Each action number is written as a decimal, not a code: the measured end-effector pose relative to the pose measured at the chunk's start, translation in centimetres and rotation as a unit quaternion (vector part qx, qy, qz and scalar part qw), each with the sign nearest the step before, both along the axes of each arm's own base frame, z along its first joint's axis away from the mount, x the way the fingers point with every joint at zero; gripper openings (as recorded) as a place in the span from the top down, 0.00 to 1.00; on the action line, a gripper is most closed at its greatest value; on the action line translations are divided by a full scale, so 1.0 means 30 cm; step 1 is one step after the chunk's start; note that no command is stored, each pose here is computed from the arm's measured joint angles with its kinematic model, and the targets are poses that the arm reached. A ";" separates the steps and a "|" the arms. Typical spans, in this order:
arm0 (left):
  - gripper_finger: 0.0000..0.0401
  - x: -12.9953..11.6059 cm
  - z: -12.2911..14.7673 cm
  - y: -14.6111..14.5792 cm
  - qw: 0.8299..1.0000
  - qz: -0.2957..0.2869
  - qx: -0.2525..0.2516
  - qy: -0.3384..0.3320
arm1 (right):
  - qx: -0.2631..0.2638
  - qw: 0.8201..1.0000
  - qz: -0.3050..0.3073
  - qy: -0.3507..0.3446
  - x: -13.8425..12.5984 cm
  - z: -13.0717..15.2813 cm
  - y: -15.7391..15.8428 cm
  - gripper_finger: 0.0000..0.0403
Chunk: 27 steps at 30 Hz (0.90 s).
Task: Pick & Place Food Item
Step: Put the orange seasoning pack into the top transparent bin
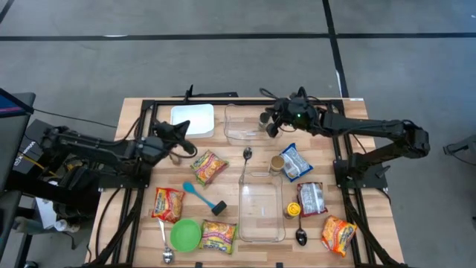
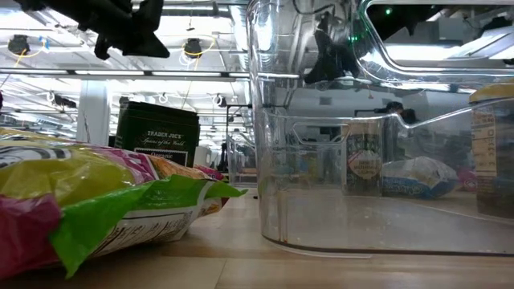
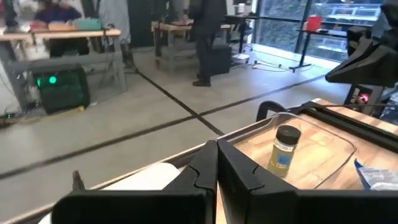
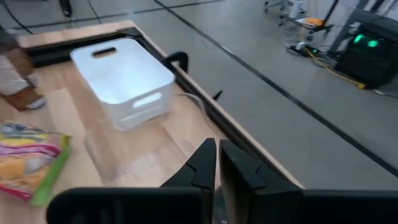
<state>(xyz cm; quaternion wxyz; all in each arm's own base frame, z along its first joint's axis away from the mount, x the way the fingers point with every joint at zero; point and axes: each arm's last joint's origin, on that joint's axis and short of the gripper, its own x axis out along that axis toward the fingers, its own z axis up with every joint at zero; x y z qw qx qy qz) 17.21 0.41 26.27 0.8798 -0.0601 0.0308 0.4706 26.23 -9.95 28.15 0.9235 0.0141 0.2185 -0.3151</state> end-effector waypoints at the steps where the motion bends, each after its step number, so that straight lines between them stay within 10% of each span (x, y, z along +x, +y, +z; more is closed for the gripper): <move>1: 1.00 0.000 0.009 0.000 1.000 0.001 -0.004 0.000 | 0.001 1.000 -0.003 0.003 -0.003 -0.002 -0.005 0.96; 7: 1.00 -0.001 0.049 -0.014 0.989 -0.128 -0.052 0.051 | 0.017 1.000 -0.010 0.021 -0.013 -0.016 -0.012 0.96; 13: 1.00 -0.009 0.041 -0.040 0.922 -0.328 -0.188 0.076 | 0.034 0.999 -0.016 0.030 -0.019 -0.027 -0.010 0.96; 27: 1.00 -0.082 -0.056 0.039 0.849 -0.149 -0.504 0.063 | 0.036 0.998 0.027 0.039 0.005 -0.031 0.066 0.96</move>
